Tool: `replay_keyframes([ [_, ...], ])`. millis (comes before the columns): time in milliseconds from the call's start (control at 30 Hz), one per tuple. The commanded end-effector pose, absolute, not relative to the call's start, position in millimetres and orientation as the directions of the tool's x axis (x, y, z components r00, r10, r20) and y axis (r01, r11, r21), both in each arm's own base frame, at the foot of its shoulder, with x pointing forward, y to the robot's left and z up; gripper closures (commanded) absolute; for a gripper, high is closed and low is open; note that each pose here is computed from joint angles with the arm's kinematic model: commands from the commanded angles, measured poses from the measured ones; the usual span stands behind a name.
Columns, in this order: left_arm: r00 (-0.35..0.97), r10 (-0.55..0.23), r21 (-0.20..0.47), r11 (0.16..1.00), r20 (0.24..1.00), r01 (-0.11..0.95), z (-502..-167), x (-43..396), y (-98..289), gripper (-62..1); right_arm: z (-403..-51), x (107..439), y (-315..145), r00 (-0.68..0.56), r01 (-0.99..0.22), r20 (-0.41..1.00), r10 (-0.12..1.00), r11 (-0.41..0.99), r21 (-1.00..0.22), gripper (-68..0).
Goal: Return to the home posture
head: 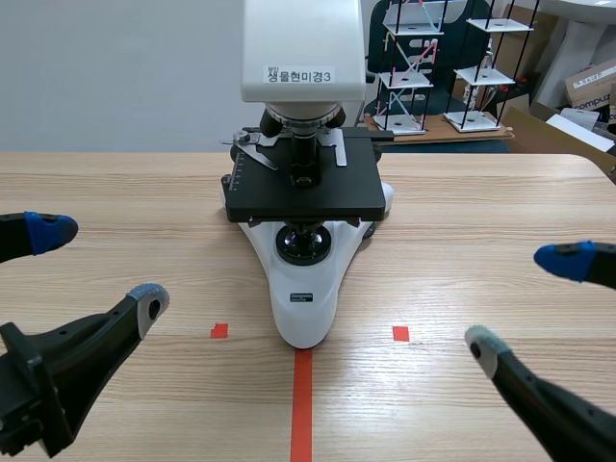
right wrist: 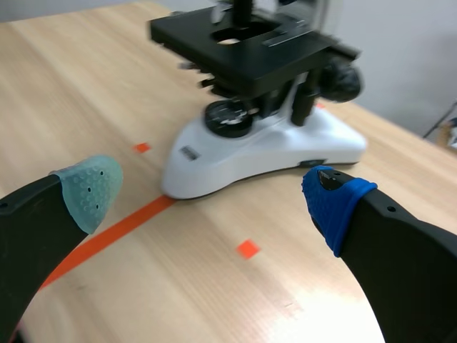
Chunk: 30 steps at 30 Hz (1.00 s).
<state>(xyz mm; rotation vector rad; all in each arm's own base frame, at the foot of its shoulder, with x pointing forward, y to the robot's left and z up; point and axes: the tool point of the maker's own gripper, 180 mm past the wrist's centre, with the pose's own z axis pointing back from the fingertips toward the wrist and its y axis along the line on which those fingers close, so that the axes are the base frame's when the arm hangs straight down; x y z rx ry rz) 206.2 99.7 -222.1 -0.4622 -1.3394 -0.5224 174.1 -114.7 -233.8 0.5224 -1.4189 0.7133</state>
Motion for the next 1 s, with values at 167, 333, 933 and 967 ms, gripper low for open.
replay_keyframes([
  [167,0.125,-0.07,-0.02,0.798,0.99,0.602,-214,207,97,-62.3,-222,170,-104,-0.014,-0.721,0.994,0.112,0.687,-0.088,-55.4],
  [333,0.125,-0.07,-0.02,0.798,0.99,0.602,-214,207,97,-62.3,-221,171,-104,-0.016,-0.697,0.996,0.092,0.713,-0.077,-55.3],
  [933,0.125,-0.07,-0.02,0.798,0.99,0.602,-214,207,97,-62.3,-224,165,-107,0.004,-0.693,0.996,0.095,0.717,-0.066,-67.9],
  [967,0.125,-0.07,-0.02,0.798,0.99,0.602,-214,207,97,-62.3,-224,165,-107,0.004,-0.693,0.996,0.095,0.717,-0.066,-67.9],
])
